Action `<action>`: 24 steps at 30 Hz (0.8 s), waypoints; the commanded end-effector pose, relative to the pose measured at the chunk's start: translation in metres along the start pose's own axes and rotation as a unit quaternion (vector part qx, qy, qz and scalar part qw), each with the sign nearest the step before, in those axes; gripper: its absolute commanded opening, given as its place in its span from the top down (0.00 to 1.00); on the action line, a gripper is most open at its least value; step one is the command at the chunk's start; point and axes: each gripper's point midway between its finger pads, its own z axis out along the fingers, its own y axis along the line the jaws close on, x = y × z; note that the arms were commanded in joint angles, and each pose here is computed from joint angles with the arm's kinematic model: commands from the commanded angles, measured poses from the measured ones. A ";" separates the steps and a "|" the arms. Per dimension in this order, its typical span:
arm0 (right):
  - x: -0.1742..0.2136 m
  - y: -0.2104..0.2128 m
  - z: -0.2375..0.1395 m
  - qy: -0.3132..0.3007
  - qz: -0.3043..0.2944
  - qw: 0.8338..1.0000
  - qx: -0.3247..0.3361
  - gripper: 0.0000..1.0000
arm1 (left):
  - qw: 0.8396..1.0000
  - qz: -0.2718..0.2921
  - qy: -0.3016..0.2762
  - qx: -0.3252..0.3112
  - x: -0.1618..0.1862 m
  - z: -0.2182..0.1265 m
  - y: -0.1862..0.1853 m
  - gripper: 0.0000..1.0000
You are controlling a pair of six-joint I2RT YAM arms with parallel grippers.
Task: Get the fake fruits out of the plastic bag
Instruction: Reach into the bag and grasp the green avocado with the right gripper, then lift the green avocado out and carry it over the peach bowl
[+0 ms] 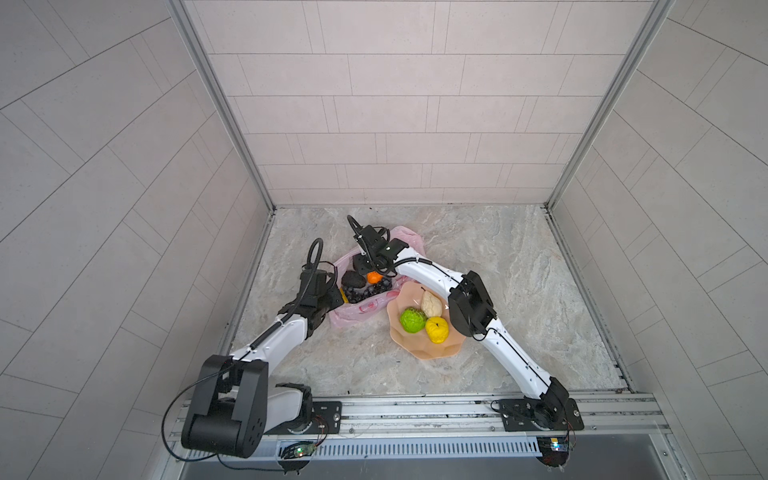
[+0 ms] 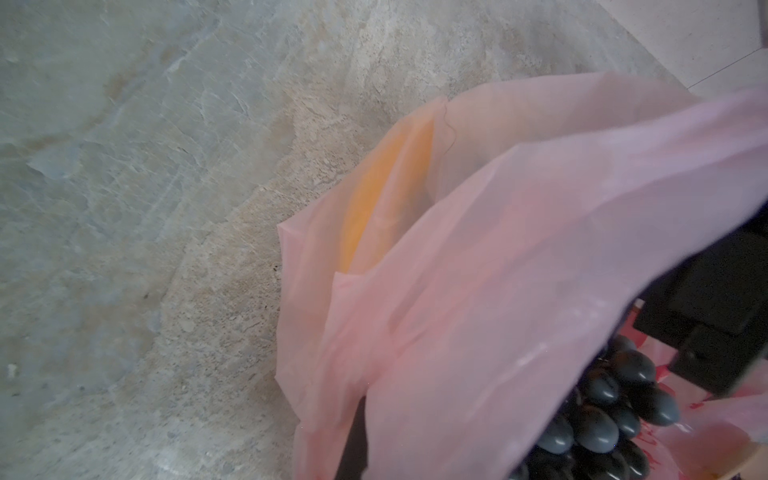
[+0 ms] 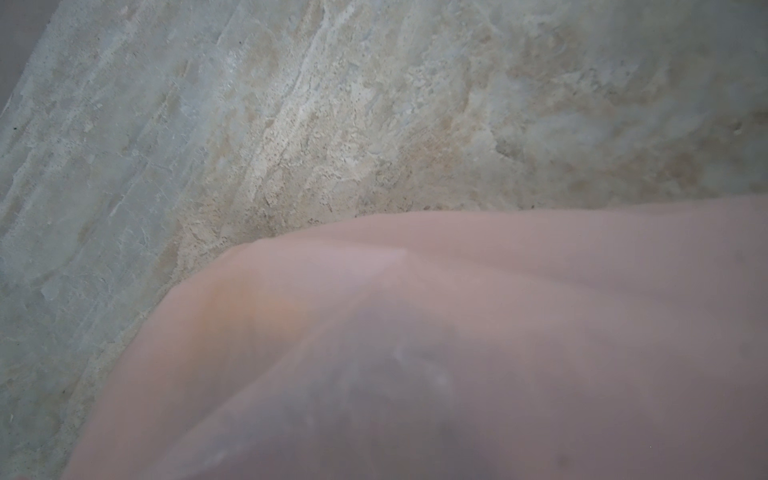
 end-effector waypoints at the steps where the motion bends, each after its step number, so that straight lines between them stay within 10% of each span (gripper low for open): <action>1: -0.024 0.003 -0.049 -0.023 0.003 1.000 0.005 0.49 | 1.000 0.005 -0.007 -0.001 -0.008 -0.002 -0.002 0.97; 24: 0.018 -0.026 -0.206 -0.039 -0.017 0.999 0.019 0.49 | 1.000 0.006 -0.006 0.006 -0.008 -0.003 -0.005 0.97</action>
